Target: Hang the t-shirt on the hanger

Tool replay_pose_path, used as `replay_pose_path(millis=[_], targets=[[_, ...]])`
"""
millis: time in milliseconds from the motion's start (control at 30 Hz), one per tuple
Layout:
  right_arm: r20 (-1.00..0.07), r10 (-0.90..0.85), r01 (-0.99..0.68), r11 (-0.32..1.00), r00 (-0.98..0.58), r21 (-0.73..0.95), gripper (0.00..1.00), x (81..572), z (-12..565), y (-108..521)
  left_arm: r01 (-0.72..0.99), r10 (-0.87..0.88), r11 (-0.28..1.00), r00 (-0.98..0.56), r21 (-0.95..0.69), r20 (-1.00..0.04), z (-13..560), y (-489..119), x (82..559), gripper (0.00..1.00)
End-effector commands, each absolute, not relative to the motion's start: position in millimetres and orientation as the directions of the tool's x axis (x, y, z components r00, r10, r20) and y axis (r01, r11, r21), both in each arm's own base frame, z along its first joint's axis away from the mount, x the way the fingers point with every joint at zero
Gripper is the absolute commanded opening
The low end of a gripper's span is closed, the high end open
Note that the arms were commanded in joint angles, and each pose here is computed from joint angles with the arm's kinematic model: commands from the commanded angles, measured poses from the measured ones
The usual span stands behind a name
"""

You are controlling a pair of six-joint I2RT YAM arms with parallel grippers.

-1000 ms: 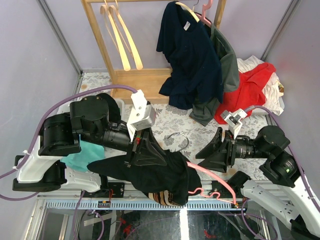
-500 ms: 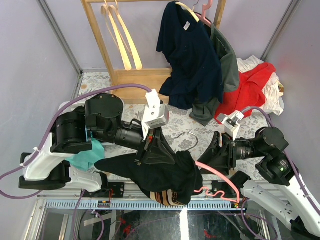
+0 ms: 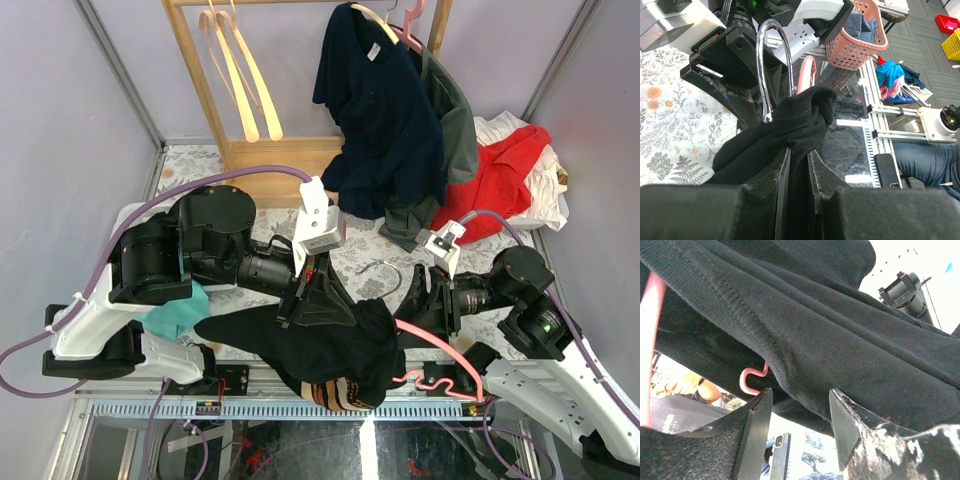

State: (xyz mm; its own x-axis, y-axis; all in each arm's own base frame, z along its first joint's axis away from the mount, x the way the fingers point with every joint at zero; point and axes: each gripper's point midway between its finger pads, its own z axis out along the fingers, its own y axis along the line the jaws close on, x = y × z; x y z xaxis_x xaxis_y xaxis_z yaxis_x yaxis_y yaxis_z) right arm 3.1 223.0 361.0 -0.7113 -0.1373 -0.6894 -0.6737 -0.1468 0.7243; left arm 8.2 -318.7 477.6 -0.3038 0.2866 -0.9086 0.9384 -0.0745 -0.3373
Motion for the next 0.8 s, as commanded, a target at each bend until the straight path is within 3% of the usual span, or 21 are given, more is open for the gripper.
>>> replay_pose_path(millis=[0,467,567,767], targets=[[-0.698,-0.172,-0.671,-0.192,-0.695,0.716,0.57,-2,362,223,0.948,0.168,-0.14,-0.261,-0.285,-0.951,512,-321,6,0.0],[-0.695,-0.177,-0.686,-0.12,-0.697,0.718,0.6,20,347,236,0.952,0.174,-0.096,-0.272,-0.291,-0.946,501,-334,25,0.0],[-0.693,-0.171,-0.693,-0.072,-0.7,0.718,0.53,29,339,240,0.953,0.17,-0.074,-0.277,-0.292,-0.946,500,-335,31,0.0],[-0.695,-0.154,-0.708,0.054,-0.702,0.704,0.21,45,322,240,0.954,0.168,-0.042,-0.285,-0.296,-0.944,497,-335,42,0.0]])
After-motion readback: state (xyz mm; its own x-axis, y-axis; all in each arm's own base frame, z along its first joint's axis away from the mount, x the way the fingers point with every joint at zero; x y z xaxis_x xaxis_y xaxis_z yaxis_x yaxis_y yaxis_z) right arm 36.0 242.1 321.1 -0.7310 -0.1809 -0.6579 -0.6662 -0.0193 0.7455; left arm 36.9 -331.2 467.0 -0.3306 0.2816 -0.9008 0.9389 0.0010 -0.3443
